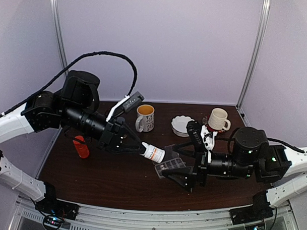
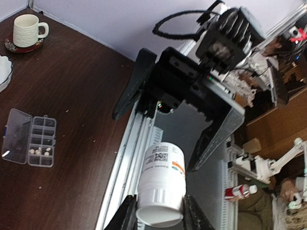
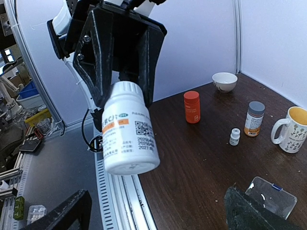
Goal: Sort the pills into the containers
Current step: Unscrew the lid of the pill bottle from the pill bottle.
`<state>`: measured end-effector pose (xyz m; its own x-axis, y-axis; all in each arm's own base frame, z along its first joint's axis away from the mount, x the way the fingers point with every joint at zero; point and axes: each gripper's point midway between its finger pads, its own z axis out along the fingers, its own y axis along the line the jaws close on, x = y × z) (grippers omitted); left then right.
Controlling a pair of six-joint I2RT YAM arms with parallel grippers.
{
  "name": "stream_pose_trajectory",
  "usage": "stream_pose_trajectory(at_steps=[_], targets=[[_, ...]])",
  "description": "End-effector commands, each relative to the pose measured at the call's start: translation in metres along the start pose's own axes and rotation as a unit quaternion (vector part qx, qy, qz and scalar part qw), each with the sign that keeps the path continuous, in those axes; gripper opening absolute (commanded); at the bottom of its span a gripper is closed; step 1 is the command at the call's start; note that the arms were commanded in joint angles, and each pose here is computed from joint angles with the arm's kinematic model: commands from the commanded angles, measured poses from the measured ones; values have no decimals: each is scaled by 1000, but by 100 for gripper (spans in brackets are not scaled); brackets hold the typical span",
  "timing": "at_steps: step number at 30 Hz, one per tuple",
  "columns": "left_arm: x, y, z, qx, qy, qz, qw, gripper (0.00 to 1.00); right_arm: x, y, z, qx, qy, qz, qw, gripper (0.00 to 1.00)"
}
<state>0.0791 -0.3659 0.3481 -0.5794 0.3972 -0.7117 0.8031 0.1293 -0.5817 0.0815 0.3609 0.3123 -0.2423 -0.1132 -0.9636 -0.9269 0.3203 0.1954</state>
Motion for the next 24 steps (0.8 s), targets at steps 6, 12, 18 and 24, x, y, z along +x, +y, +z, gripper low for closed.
stream_pose_trajectory(at_steps=[6,12,18,24], targets=[[33,26,-8,-64,77,219,971,9,-5,40,3,-166,42,114,979,90],[39,0,-12,7,66,298,952,5,-2,40,15,-164,67,98,979,86],[38,-8,-13,32,34,340,939,0,-8,50,33,-191,61,114,973,78],[37,-14,-16,41,21,353,934,0,-10,52,46,-206,56,141,967,74]])
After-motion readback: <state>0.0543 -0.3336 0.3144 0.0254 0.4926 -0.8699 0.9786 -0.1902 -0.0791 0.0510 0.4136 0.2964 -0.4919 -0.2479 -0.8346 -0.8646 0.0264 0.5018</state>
